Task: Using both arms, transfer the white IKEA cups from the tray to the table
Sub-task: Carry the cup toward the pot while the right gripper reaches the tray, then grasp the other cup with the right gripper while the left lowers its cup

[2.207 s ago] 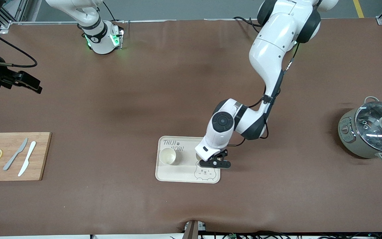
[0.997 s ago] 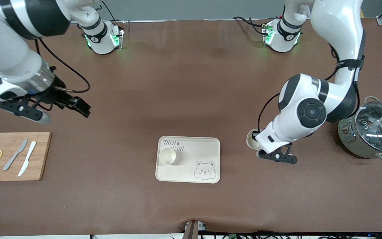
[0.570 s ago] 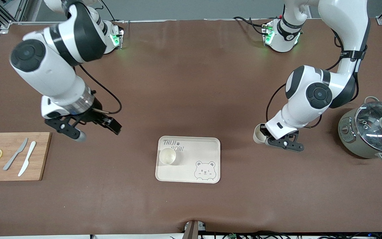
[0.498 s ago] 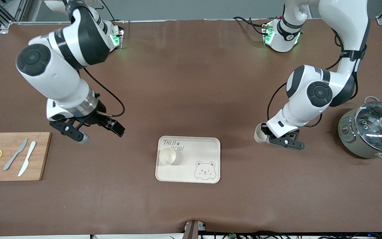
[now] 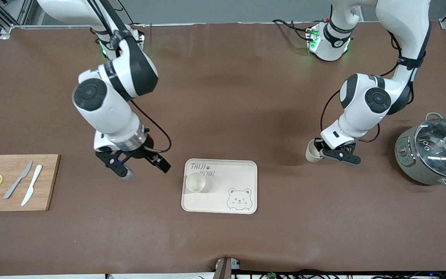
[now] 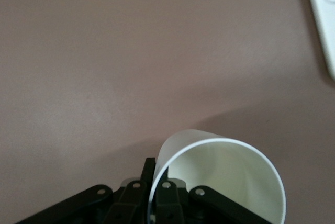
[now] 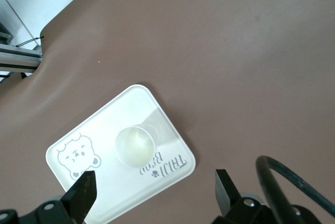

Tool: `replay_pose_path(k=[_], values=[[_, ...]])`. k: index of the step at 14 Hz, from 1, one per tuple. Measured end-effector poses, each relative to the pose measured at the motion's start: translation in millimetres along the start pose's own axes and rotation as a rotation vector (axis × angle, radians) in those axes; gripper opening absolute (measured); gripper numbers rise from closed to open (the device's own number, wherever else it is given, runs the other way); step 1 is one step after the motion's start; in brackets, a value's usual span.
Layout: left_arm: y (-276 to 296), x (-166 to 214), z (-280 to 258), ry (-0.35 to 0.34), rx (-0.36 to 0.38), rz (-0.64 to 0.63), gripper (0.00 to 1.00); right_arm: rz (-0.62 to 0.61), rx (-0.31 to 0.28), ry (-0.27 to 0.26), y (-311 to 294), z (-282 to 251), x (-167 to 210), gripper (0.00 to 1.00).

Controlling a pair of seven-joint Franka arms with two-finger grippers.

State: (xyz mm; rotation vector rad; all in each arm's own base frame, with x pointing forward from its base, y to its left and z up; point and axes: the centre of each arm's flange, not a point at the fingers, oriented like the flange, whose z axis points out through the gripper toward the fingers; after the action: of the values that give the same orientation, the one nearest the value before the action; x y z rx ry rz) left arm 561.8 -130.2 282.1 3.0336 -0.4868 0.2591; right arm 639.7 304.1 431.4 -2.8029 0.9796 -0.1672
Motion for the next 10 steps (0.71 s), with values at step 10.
replay_pose_path(k=[10], values=[[-47.0,-55.6,30.3,0.016,-0.025,0.049,0.04,0.062,-0.042,0.026,-10.3,102.5,-23.9,1.0]])
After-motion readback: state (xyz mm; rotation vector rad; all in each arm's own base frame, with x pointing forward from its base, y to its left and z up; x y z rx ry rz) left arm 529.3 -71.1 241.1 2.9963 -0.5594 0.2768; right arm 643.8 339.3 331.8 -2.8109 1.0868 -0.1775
